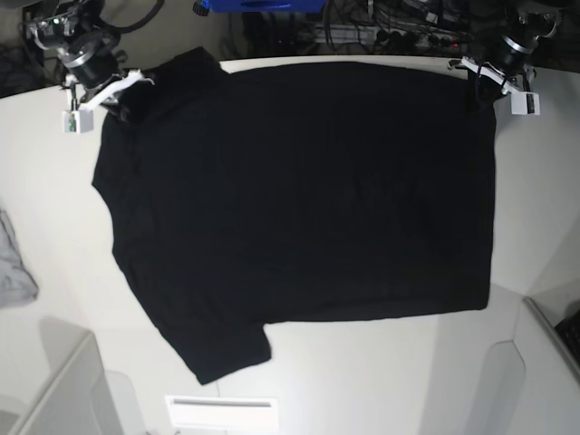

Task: Fold the T-shirt properly
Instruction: 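Lift the pinched corners and drag the shirt toward the robot, then pull the held corners apart to straighten the collar edge, then release and regrasp the collar-edge corners with both grippers, then drag the shirt further toward the robot, then open both grippers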

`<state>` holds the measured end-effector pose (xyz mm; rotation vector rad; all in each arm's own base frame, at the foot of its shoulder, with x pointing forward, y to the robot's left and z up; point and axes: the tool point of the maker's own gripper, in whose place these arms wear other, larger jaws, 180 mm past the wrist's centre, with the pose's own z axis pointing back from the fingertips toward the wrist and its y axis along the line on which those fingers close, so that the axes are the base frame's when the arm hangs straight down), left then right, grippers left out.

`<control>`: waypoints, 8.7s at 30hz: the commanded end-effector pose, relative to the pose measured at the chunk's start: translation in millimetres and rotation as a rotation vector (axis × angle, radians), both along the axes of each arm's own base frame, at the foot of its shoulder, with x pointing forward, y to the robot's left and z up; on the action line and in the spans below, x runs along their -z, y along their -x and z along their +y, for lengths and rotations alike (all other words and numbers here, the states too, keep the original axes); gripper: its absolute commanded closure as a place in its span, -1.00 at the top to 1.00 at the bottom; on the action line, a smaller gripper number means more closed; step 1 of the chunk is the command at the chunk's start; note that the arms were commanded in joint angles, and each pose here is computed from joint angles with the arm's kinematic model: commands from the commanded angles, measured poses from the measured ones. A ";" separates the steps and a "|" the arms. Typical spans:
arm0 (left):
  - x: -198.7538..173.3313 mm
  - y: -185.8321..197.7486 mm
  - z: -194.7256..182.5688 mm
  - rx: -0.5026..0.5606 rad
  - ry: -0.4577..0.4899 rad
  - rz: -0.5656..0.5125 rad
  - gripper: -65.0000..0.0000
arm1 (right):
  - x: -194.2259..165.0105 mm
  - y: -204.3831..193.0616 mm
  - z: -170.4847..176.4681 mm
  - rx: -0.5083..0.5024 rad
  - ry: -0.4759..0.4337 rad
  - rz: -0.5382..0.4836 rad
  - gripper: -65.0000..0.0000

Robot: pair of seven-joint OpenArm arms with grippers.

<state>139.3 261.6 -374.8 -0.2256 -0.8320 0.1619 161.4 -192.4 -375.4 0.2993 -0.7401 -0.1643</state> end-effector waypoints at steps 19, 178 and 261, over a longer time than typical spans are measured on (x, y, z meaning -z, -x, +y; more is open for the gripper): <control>-30.1 -32.1 0.2 -0.092 0.108 -0.157 -1.00 | -29.4 -45.7 -5.7 -0.018 0.025 -0.133 -1.00; 37.3 -53.9 86.9 -0.587 0.255 -0.075 0.31 | 64.1 -66.5 -34.5 0.466 -0.376 0.099 0.07; 32.0 31.9 76.9 -0.401 0.062 0.136 -1.00 | 43.3 39.5 -57.3 0.449 -0.143 0.195 -1.00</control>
